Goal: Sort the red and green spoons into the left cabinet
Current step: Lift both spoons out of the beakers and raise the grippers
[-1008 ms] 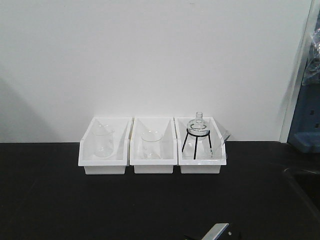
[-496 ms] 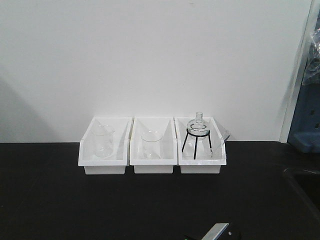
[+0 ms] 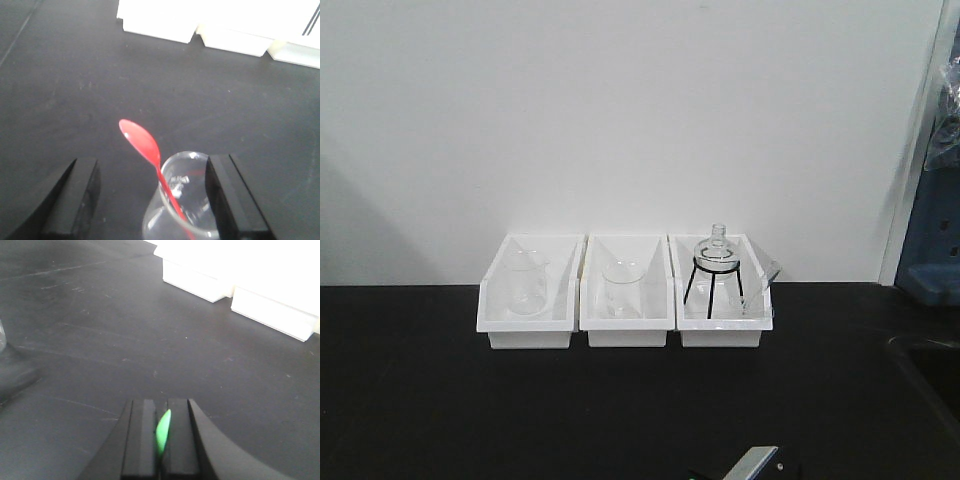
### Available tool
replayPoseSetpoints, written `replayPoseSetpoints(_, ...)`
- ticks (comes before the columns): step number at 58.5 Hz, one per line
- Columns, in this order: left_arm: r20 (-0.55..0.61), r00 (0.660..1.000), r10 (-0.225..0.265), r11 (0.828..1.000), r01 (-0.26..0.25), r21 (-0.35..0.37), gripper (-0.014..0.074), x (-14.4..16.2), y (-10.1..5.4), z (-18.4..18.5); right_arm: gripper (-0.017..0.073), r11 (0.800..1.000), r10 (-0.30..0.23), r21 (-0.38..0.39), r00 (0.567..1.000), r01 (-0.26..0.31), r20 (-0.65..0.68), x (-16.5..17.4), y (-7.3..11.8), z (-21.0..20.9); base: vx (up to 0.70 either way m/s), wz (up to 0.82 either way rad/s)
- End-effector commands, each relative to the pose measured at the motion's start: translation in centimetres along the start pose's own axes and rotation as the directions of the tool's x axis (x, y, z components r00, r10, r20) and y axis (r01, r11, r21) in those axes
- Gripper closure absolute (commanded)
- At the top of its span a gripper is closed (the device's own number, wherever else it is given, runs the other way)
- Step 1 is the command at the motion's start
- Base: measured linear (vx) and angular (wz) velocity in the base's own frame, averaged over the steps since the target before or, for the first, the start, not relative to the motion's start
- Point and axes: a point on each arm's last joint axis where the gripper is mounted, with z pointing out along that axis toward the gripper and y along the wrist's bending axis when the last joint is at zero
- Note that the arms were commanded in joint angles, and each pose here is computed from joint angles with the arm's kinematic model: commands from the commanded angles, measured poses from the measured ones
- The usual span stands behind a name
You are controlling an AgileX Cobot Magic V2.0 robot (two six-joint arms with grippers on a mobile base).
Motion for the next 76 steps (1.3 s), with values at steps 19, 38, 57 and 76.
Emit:
replayPoseSetpoints(19,0.202,0.979,-0.04,0.999,0.043,-0.012,0.0043,-1.3,0.1,1.2,0.0568,1.0,-0.017,0.009,0.99,0.016,0.142,-2.3,-0.3,-0.1,0.0,0.0)
replayPoseSetpoints(38,0.226,0.974,-0.026,0.999,0.031,-0.018,0.0097,-0.8,0.3,1.9,0.0568,1.0,-0.015,0.009,0.99,0.014,0.142,-2.3,-0.3,-0.1,0.0,0.0)
replayPoseSetpoints(57,0.279,0.96,-0.018,1.0,0.021,-0.009,0.0269,-1.1,0.2,2.7,0.0568,1.0,-0.014,0.009,0.99,0.013,0.142,-2.3,-0.3,-0.1,0.0,0.0)
replayPoseSetpoints(76,0.297,0.955,-0.02,1.0,0.02,0.001,0.0557,-1.2,0.2,2.8,0.0568,1.0,-0.011,0.008,0.99,0.01,0.142,-2.3,-0.3,-0.1,0.0,0.0)
